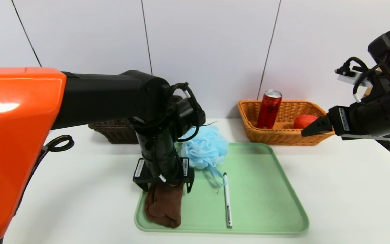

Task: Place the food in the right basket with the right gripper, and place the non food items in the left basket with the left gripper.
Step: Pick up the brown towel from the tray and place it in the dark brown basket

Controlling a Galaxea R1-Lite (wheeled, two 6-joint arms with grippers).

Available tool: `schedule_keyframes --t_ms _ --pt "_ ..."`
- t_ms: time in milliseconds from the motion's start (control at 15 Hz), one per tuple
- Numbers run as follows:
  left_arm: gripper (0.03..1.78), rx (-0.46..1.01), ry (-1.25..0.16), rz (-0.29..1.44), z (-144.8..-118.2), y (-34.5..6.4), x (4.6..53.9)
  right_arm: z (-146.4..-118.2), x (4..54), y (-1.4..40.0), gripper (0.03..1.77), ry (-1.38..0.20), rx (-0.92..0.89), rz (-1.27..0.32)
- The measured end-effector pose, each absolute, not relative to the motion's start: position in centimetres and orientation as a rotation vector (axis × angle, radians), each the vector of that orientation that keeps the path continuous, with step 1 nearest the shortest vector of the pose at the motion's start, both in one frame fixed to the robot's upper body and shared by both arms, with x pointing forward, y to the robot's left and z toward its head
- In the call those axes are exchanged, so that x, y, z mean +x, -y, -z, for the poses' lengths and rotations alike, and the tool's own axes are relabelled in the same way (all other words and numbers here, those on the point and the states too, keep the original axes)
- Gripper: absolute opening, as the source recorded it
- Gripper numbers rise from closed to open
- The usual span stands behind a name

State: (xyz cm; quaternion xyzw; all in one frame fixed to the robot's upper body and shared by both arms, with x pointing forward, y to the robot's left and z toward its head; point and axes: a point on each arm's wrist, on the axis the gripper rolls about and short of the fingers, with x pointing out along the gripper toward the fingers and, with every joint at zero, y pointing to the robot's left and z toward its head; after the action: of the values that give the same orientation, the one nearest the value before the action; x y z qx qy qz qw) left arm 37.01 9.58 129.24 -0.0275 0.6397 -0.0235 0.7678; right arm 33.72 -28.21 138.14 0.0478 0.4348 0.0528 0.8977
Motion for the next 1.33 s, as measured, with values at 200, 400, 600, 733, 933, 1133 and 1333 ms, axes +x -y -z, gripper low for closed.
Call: schedule_keyframes --t_ms 200,400,600,733,933,1133,1333 --pt "1.69 -0.051 -1.401 0.043 -128.6 -9.4 37.3 -138.1 33.7 28.2 1.69 -0.901 0.101 -0.111" --pt "1.69 -0.046 -1.410 0.033 -128.1 -9.4 37.6 -138.1 33.8 28.4 1.69 -0.903 0.107 -0.114" --pt "1.35 -0.048 -1.408 0.034 -128.0 -9.3 37.7 -138.1 33.8 28.4 1.69 -0.906 0.111 -0.121" --pt "1.06 -0.048 -1.410 0.031 -127.8 -9.2 37.8 -137.9 33.8 28.4 1.69 -0.913 0.111 -0.123" --pt "0.77 -0.050 -1.407 0.034 -127.9 -9.2 37.8 -137.8 33.7 28.5 1.69 -0.909 0.108 -0.125" --pt "0.38 -0.095 -1.364 0.092 -130.0 -9.2 37.4 -137.8 33.6 28.5 1.70 -0.910 0.109 -0.127" --pt "0.38 -0.165 -1.241 0.191 -133.6 -9.7 36.7 -137.8 33.6 28.4 1.70 -0.913 0.114 -0.136"
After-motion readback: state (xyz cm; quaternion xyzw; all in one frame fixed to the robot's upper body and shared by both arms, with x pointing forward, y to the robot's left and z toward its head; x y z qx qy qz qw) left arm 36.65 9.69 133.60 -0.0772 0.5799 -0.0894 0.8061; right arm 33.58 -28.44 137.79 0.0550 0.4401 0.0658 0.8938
